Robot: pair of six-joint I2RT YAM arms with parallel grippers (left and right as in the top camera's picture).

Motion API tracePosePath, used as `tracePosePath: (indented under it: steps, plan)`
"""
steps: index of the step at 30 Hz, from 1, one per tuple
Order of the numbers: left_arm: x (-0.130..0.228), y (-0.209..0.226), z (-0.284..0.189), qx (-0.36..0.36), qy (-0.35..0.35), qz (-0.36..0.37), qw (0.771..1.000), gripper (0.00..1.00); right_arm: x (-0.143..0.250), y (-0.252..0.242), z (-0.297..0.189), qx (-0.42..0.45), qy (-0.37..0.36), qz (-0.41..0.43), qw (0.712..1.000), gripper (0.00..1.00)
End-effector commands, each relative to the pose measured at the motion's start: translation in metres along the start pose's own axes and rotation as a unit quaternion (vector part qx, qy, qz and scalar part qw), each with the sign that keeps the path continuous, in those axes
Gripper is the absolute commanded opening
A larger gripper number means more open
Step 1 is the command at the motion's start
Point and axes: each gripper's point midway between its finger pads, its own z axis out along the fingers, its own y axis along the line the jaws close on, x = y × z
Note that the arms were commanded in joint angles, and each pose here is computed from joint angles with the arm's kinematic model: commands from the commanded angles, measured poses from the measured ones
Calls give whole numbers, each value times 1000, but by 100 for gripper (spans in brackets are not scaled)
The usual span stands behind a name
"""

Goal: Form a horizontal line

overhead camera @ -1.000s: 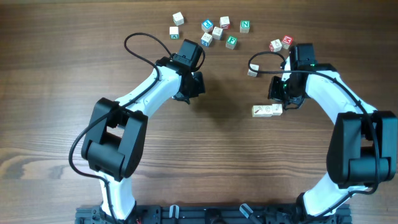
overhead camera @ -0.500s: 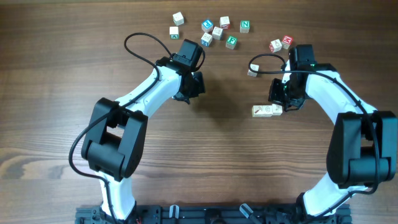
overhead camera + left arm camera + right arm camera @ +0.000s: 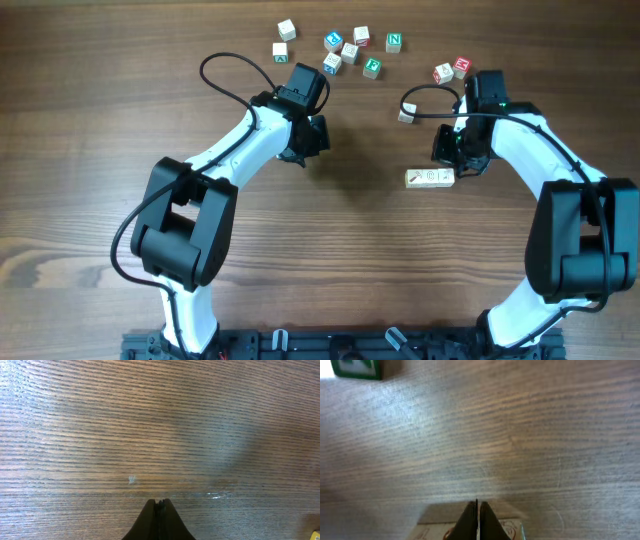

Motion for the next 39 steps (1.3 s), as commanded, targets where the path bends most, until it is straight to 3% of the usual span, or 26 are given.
tracePosePath:
  steps: [1, 6, 16, 39]
  plan:
    - [-5, -1, -9, 2, -12, -2, 1000, 4, -13, -18, 0, 49, -21, 35, 998, 5]
    - [-5, -1, -9, 2, -12, -2, 1000, 4, -21, -35, -14, 58, -17, 92, 994, 5]
    - [-5, -1, -9, 3, -13, -2, 1000, 4, 22, -47, -19, 77, 71, 119, 987, 5]
    - [-5, -1, -9, 2, -12, -2, 1000, 4, 32, -41, -5, 51, 79, 119, 988, 4]
